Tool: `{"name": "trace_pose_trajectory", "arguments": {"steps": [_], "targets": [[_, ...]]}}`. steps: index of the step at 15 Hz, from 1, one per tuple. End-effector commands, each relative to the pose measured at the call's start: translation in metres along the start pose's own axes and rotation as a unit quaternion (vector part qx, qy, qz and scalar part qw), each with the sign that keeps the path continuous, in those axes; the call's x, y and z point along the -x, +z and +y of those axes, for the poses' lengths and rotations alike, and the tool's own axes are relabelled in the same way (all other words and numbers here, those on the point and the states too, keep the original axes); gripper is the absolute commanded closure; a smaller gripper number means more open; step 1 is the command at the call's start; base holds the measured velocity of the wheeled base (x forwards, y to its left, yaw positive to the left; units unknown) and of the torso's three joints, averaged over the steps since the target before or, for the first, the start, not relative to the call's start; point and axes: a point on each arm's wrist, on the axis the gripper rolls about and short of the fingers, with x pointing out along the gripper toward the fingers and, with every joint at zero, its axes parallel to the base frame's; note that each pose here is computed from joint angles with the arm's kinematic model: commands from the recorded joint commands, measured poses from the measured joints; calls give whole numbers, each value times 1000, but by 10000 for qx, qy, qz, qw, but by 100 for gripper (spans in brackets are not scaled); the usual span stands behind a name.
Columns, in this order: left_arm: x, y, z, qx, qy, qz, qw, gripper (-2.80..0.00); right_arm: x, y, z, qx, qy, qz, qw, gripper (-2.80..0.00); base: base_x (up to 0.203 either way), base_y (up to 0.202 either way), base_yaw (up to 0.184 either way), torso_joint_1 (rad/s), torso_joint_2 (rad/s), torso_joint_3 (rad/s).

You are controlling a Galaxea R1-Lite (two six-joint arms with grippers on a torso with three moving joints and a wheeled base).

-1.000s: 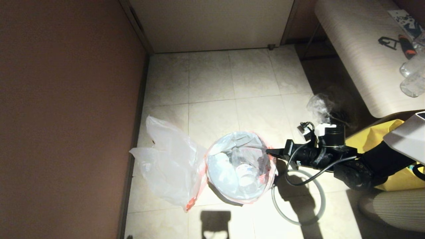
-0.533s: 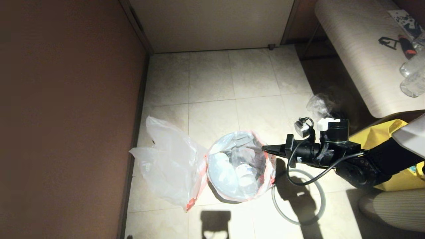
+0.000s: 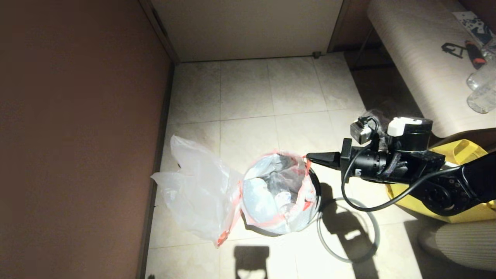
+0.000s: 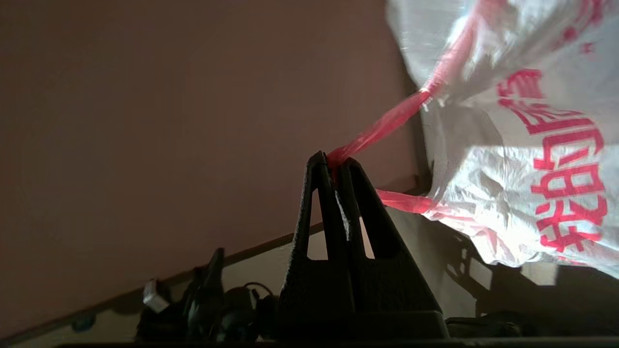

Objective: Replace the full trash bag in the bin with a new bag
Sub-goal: Place the trash bag on the floor

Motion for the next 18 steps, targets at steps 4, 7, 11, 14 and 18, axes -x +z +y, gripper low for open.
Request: {"name": "trace_pose_trajectory", "arguments": {"steps": [4, 7, 11, 14, 18], "targets": [[0, 0, 0, -4, 1, 7, 10000, 0, -2, -5, 34, 289, 382, 72, 9988, 0, 0, 0, 0, 0, 0, 0], [0, 0, 0, -4, 1, 7, 10000, 0, 6, -5, 57, 437, 555, 39, 9975, 0, 0, 0, 0, 0, 0, 0], [0, 0, 0, -4, 1, 7, 10000, 0, 24, -5, 106, 639, 999, -81, 9929, 0, 0, 0, 0, 0, 0, 0], [0, 0, 0, -4, 1, 7, 10000, 0, 35, -2, 135, 824, 1177, -228, 9894, 0, 0, 0, 0, 0, 0, 0], [0, 0, 0, -4, 0, 10, 10000, 0, 62, 8, 188, 1254, 1581, -553, 9779, 0, 0, 0, 0, 0, 0, 0]]}}
